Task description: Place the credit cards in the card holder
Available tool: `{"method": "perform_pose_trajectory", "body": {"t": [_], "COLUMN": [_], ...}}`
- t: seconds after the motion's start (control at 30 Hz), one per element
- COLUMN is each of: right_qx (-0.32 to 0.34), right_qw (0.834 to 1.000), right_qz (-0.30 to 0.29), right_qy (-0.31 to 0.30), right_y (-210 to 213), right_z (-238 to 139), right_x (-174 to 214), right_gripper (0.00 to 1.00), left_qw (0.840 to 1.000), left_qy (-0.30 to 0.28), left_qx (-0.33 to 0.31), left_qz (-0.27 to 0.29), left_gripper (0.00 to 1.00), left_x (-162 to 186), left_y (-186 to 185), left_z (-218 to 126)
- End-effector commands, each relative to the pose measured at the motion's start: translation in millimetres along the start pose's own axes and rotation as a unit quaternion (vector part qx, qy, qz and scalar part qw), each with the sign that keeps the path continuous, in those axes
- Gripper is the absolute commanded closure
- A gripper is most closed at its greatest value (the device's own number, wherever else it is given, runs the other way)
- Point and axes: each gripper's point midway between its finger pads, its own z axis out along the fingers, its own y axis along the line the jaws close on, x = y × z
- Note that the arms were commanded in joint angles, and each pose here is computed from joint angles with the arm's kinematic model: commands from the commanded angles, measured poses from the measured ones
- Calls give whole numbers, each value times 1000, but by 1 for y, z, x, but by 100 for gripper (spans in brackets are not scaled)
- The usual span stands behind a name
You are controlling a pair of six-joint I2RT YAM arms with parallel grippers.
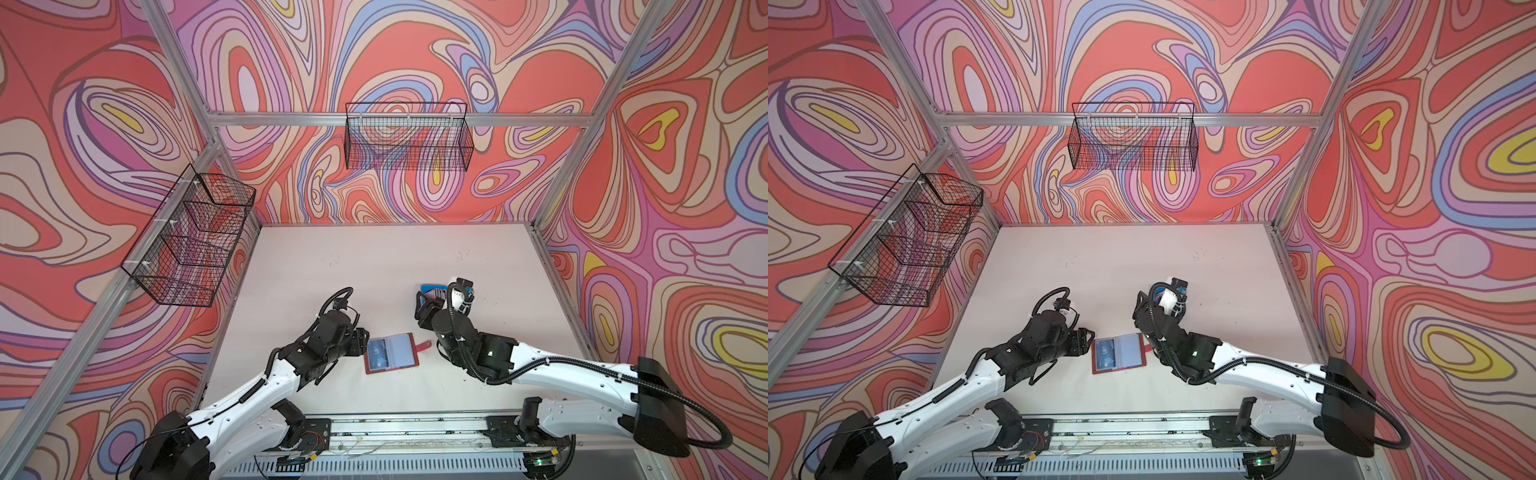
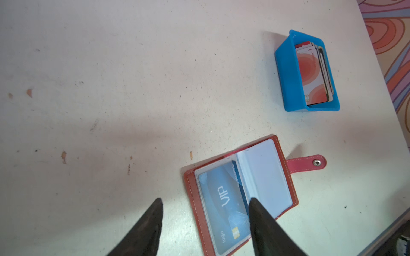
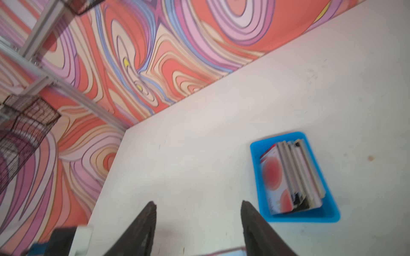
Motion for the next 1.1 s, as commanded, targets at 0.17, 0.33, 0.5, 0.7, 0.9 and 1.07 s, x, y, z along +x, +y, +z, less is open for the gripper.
{"method": "perform_pose_trajectory", "body": {"t": [0.17,0.33,0.5,0.7,0.9,1.07], "right_qx": [59,35,25,-7,-20,-27], "right_qw": [998,997,989,980,971,965], "right_qz": [-34,-36,-47,-63,-71,-76], "right_qy": [-16,61,138,189,228,251], "right_y": [-36,-41,-48,-34,-26,-20], "right_z": [10,20,26,26,29,30], "right_x": [0,49,96,133,163,177], "right_gripper": [39,42,44,45,46,46], "left_qw": [998,997,995,997,996,995], "left_qy": [-16,27,75,69,83,88], "left_qx": [49,78,70,41,37,37], "left_qz": [36,-5,-9,-7,3,6], "left_gripper": [37,42,44,38,38,37], "left_x": [1,17,33,34,36,39], "left_y": [-14,-23,-21,-9,-9,-8], "left_z": [-6,6,7,6,8,6]}}
